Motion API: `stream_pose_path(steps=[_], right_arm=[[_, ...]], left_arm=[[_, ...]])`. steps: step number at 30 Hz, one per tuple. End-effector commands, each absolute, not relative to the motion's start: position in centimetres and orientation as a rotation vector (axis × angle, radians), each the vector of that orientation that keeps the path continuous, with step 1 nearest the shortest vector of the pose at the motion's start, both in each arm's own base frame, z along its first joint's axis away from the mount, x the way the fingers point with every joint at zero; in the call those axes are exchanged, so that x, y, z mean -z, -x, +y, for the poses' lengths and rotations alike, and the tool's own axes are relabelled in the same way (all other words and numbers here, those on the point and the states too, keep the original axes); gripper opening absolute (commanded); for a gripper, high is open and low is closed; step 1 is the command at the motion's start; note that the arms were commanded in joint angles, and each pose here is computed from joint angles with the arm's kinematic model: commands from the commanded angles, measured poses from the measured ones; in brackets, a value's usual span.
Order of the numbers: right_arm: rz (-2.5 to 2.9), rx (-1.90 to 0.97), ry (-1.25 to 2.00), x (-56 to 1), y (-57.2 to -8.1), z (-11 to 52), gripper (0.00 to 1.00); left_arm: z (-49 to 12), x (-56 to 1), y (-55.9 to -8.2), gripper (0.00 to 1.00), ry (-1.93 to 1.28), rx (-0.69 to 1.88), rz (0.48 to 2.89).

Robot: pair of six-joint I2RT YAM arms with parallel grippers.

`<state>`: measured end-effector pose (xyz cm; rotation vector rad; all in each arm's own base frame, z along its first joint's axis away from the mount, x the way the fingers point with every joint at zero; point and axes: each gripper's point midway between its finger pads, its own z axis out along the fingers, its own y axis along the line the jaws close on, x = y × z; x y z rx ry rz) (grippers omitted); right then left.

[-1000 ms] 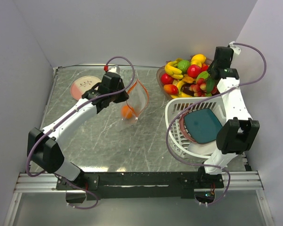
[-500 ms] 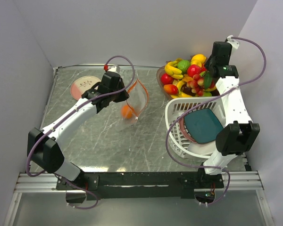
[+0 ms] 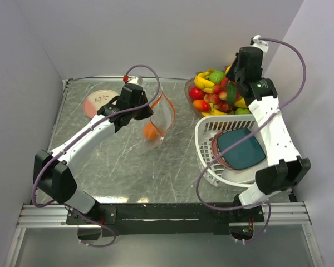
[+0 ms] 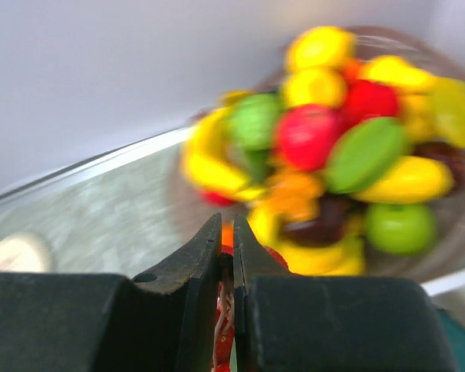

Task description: Place the food in the zip-top bag and seal the zipper

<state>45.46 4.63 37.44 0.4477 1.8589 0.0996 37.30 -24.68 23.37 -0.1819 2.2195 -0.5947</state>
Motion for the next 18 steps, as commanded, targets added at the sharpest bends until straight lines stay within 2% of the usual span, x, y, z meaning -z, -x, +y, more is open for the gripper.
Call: stream_pose_path(steps=[1, 9, 18], right_arm=[[1.680, -0.346, -0.348, -45.2, -42.2, 9.5, 0.00], [1.578, -0.764, -0.208, -48.6, -38.4, 18.4, 0.00], [1.622, -1.019, -0.168, -46.1, -38.6, 25.3, 0.00]], left_arm=[[-25.4, -25.9, -38.0, 0.01, 0.174, 0.651, 2.164], [-25.8, -26.4, -38.0, 0.01, 0.176, 0.676, 2.152], [-26.1, -26.5, -37.6, 0.01, 0.173, 0.708, 2.154]])
